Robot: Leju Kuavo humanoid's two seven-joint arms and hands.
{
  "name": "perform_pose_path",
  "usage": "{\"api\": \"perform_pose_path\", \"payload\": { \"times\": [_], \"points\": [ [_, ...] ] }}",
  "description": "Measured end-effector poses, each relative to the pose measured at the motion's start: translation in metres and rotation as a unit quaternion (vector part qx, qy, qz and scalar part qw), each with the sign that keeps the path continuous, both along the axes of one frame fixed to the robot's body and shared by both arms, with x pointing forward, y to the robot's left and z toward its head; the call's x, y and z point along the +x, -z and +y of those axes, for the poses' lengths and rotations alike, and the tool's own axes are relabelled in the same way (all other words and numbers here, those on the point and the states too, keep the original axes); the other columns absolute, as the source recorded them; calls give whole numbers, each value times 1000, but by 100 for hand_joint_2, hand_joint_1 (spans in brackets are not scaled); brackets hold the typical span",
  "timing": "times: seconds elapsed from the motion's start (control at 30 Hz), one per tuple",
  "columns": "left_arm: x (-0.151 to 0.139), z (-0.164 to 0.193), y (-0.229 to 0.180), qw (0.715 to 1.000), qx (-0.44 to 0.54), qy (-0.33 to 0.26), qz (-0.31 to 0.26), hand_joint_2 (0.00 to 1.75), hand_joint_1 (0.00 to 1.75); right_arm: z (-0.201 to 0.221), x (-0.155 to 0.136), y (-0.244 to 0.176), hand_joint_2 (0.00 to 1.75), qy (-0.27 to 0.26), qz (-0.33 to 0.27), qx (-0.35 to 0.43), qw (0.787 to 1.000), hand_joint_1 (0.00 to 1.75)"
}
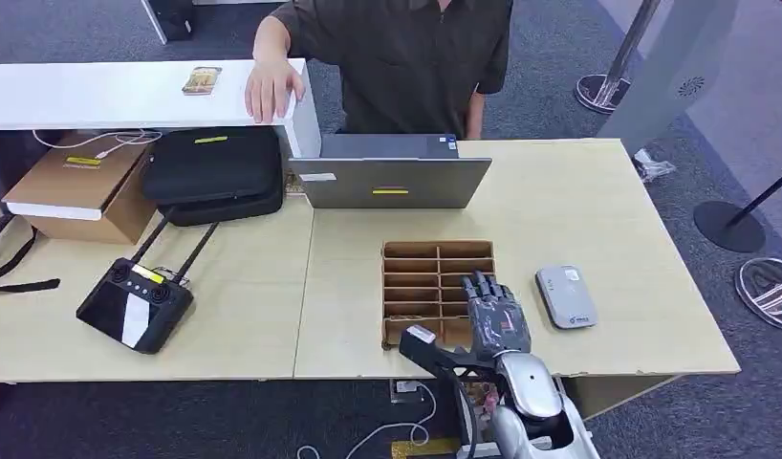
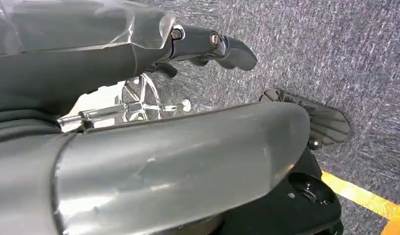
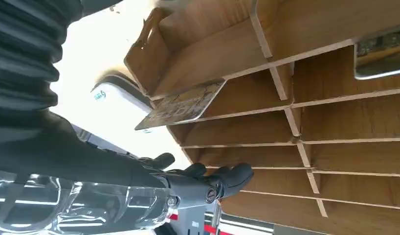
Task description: Pass the card to the sensor for recognition and then transmit it.
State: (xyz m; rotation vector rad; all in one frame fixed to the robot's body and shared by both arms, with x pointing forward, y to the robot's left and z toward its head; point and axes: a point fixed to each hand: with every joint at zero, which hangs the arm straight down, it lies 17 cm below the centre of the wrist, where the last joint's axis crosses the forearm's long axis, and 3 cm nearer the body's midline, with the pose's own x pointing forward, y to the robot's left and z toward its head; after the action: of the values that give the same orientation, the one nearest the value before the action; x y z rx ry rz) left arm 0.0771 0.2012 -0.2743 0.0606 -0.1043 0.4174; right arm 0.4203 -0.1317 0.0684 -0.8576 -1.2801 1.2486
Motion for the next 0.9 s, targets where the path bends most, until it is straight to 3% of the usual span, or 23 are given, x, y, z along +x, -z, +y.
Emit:
{"api": "perform_pose_path", "payload": {
  "times": [0.9],
  "points": [
    [2,2,0,1000,4,5,-8,0,0,-50,-14,-12,175,45,-35,-27,998,0]
  ]
}}
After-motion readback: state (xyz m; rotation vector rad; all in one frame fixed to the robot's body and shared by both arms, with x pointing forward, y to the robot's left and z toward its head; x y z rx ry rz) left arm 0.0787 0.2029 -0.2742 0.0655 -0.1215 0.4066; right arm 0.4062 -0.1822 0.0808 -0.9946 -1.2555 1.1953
